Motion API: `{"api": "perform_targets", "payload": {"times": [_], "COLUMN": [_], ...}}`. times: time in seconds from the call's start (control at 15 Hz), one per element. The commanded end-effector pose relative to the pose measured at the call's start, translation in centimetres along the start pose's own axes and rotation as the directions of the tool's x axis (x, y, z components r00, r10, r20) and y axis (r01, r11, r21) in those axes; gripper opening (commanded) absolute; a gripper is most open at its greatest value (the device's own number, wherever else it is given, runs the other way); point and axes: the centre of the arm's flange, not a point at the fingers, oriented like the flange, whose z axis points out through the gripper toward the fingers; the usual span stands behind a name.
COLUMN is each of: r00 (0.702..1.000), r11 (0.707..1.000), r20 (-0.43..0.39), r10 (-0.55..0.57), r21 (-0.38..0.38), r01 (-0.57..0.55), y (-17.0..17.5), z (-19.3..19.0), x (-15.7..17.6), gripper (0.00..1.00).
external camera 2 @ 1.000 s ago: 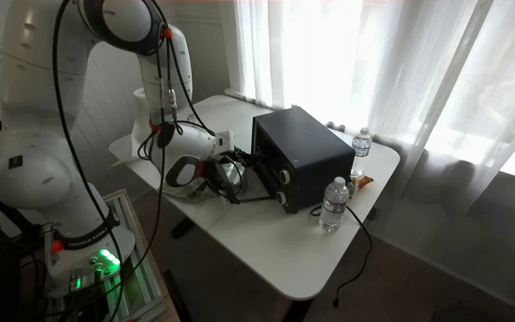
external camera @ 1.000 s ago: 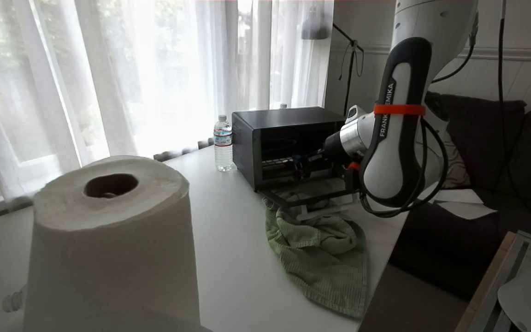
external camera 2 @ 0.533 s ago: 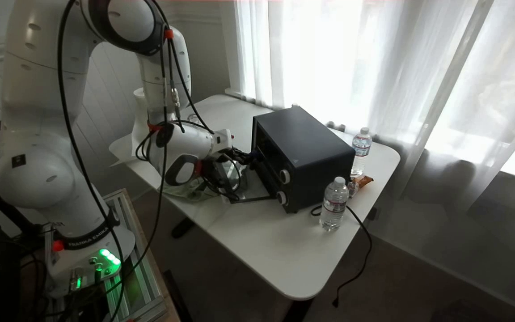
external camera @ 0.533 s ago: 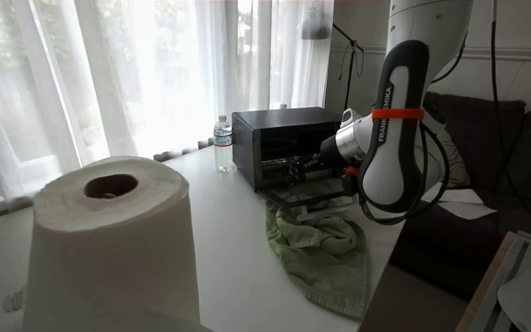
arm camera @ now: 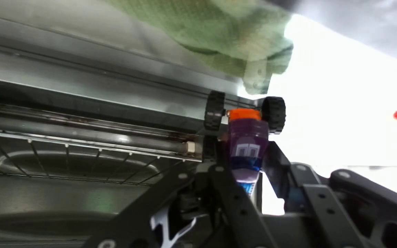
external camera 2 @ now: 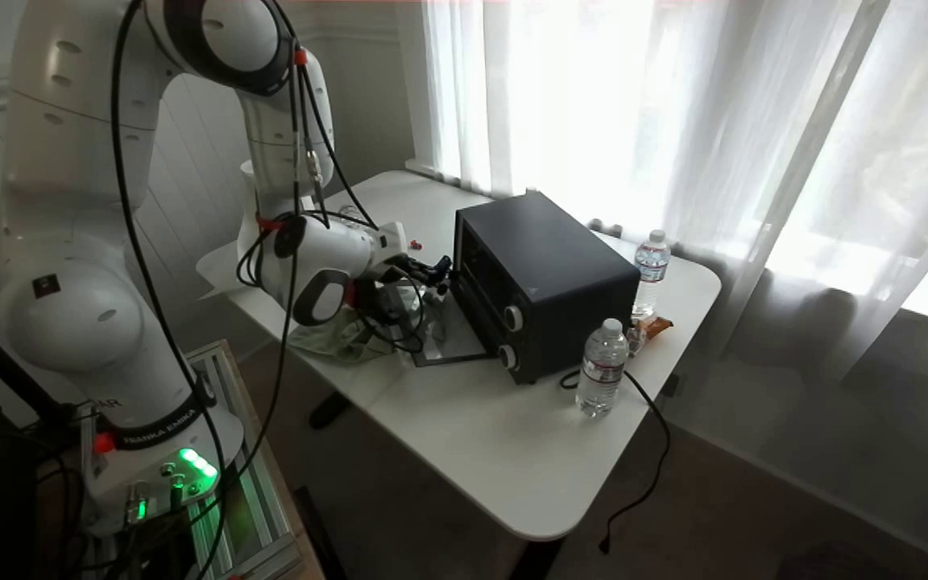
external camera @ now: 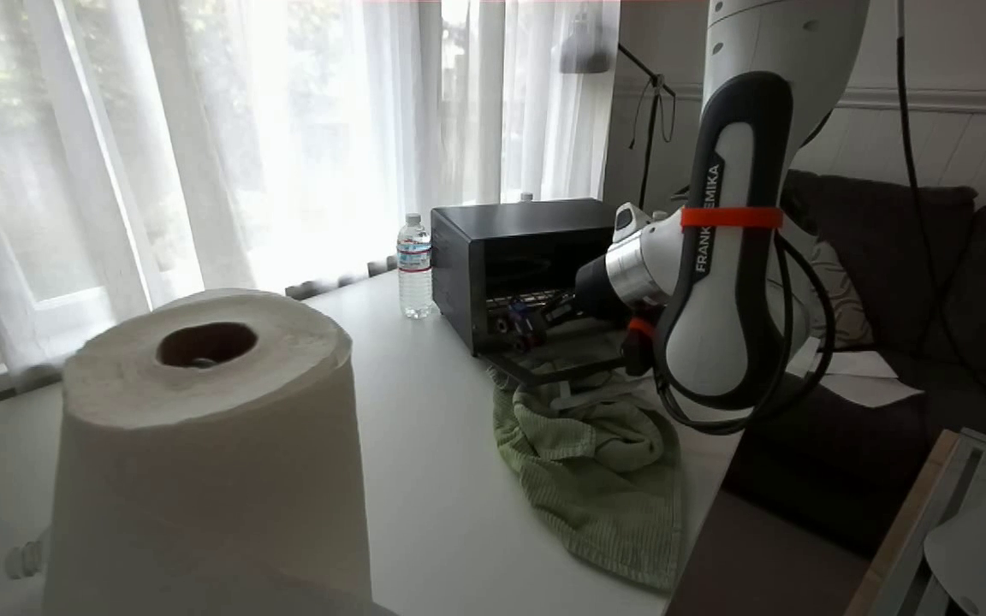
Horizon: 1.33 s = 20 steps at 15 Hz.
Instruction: Remove the toy car from the microwave and put it on the table
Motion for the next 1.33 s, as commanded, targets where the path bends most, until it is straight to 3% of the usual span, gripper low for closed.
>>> {"api": "perform_targets", "payload": {"times": [0.0,0.73,1.2,1.27], "r00": [0.999,0.983,0.966,0.964], "r11": [0.999,0.962,0.937,0.934], "r20": [-0.031,-0.038,0.030,0.039], "r10": [-0.033,-0.181,-0.257,-0.265], "r21": [0.024,0.203,0.254,0.259], "r01": [0.034,0.185,0.241,0.246], "y": [-2.0,-7.9,-10.1,-10.3], "z": [-5.6,-4.2,-3.7,-3.6], "x": [-0.3,-0.2,-1.5,-1.7], "gripper": [0.08,0.08,0.08,0.22]}}
